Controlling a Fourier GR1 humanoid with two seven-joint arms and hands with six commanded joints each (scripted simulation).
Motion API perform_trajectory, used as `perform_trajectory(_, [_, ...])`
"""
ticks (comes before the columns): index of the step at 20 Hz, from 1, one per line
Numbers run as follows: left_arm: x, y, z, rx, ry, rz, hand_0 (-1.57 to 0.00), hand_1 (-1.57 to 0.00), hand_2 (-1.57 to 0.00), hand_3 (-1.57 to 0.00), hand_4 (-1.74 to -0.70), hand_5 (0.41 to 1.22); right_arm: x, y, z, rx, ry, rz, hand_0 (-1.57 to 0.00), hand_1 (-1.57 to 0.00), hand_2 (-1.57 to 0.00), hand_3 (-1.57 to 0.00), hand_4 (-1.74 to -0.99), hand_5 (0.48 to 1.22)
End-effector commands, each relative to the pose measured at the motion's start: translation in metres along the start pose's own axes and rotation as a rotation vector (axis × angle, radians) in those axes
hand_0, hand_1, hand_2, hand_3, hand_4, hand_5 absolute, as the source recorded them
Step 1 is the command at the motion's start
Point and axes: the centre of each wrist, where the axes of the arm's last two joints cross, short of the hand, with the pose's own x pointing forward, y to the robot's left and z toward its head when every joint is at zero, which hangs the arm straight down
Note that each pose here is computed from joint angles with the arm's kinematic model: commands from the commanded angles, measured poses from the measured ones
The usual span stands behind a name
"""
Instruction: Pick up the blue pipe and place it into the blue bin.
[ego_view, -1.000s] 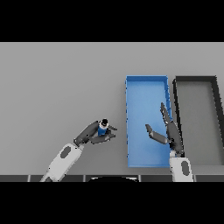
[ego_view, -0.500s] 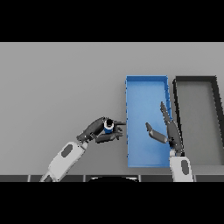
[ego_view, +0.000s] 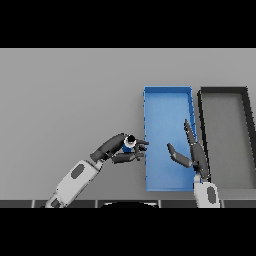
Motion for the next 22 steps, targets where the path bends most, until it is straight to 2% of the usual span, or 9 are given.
perform_trajectory(1, [-0.001,0.000,0.001,0.000,0.004,-0.005,-1.57,-1.57,-1.57,-1.44,-1.73,1.219,0.000,0.002,0.002,-0.006,0.004,-0.006,0.00,0.00,0.00,0.00,-1.178,0.629])
perform_trajectory(5, [-0.001,-0.001,0.003,0.004,0.003,-0.015,-1.57,-1.57,-1.57,-1.44,-1.73,1.220,0.001,0.007,0.007,-0.022,0.018,-0.027,0.00,0.00,0.00,0.00,-1.207,0.619])
perform_trajectory(8, [0.001,0.002,0.003,0.002,-0.007,-0.015,-1.57,-1.57,-1.57,-1.44,-1.73,1.221,0.013,0.000,0.002,0.002,-0.056,-0.069,0.00,0.00,0.00,0.00,-1.195,0.610])
perform_trajectory(11, [-0.001,0.001,0.002,-0.005,-0.001,-0.014,-1.57,-1.57,-1.57,-1.44,-1.73,1.221,0.038,-0.014,-0.001,0.132,-0.104,-0.169,0.00,0.00,0.00,0.00,-1.203,0.573])
perform_trajectory(13, [-0.001,0.003,0.002,-0.006,0.003,-0.025,-1.57,-1.57,-1.57,-1.44,-1.73,1.221,0.062,-0.025,-0.009,0.239,-0.142,-0.168,0.00,0.00,0.00,0.00,-1.232,0.550])
perform_trajectory(15, [-0.003,0.002,0.001,-0.005,0.014,-0.024,-1.57,-1.57,-1.57,-1.44,-1.73,1.221,0.083,-0.026,-0.017,0.356,-0.161,-0.128,0.00,0.00,0.00,0.00,-1.260,0.523])
perform_trajectory(19, [-0.003,0.003,0.000,-0.003,0.020,-0.018,-1.57,-1.57,-1.57,-1.44,-1.73,1.221,0.123,-0.008,-0.029,0.554,-0.227,-0.096,0.00,0.00,0.00,0.00,-1.305,0.522])
perform_trajectory(22, [-0.001,0.002,0.001,-0.008,0.011,-0.035,-1.57,-1.57,-1.57,-1.44,-1.73,1.221,0.146,0.000,-0.038,0.644,-0.257,-0.053,0.00,0.00,0.00,0.00,-1.295,0.522])
